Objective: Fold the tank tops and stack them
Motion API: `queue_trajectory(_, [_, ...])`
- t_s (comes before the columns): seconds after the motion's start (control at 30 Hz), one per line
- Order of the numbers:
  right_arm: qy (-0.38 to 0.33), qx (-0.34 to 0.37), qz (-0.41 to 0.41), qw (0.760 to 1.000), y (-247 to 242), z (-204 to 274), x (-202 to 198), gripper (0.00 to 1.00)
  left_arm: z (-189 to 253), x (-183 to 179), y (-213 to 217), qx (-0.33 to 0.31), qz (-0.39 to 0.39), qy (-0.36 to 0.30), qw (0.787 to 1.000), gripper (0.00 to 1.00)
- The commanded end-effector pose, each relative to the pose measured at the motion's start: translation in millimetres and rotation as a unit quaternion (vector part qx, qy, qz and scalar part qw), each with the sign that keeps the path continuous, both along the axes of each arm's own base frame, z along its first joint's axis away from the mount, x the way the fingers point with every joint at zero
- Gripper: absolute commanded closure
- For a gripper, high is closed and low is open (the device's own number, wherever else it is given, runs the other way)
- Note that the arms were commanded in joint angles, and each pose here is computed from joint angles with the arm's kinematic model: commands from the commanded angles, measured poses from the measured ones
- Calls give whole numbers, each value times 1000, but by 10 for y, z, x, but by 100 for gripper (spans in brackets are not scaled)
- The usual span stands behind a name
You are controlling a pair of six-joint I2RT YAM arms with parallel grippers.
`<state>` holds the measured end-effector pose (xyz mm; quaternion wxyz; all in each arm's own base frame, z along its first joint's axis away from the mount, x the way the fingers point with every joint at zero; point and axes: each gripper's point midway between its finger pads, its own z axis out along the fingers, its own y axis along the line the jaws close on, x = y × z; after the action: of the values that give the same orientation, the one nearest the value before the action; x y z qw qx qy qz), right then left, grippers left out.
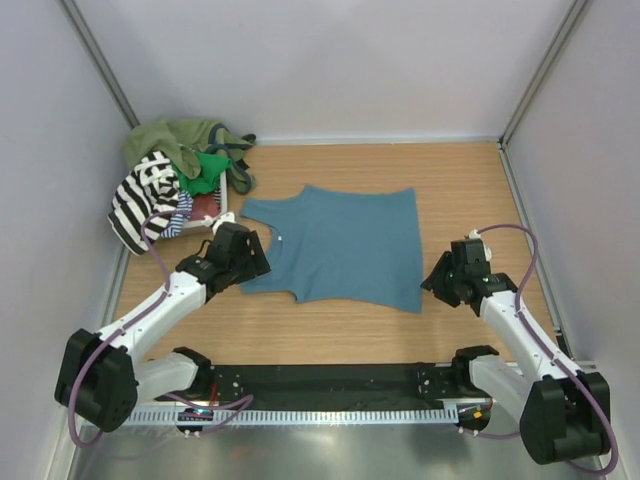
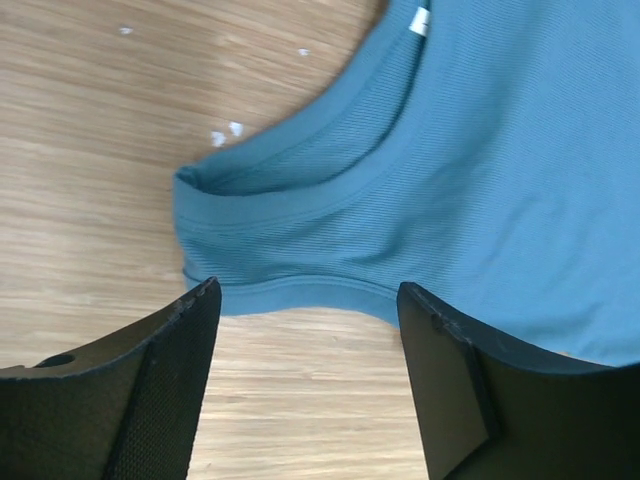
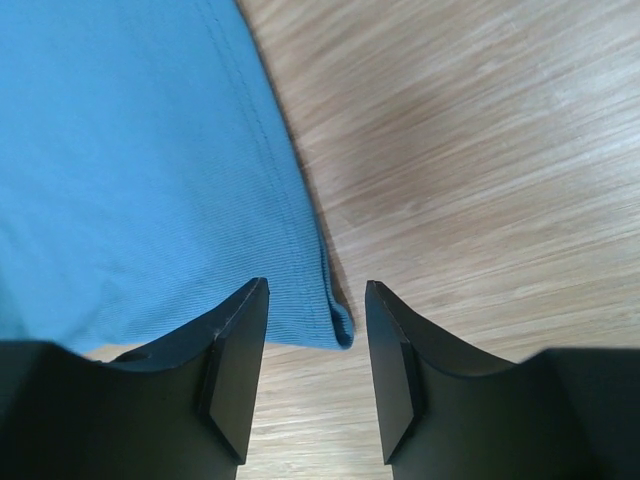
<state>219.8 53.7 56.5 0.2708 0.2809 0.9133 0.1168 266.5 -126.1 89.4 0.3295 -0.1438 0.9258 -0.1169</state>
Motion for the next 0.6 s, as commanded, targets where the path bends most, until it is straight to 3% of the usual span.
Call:
queue_trajectory(0.0, [9, 0, -4, 1000, 12, -68, -10, 52, 49, 68, 202, 16, 54, -29, 998, 29])
queue_trajectory(0.57, [34, 4, 34, 999, 209, -305, 81, 61, -211, 73, 398, 5, 86, -1, 996, 33])
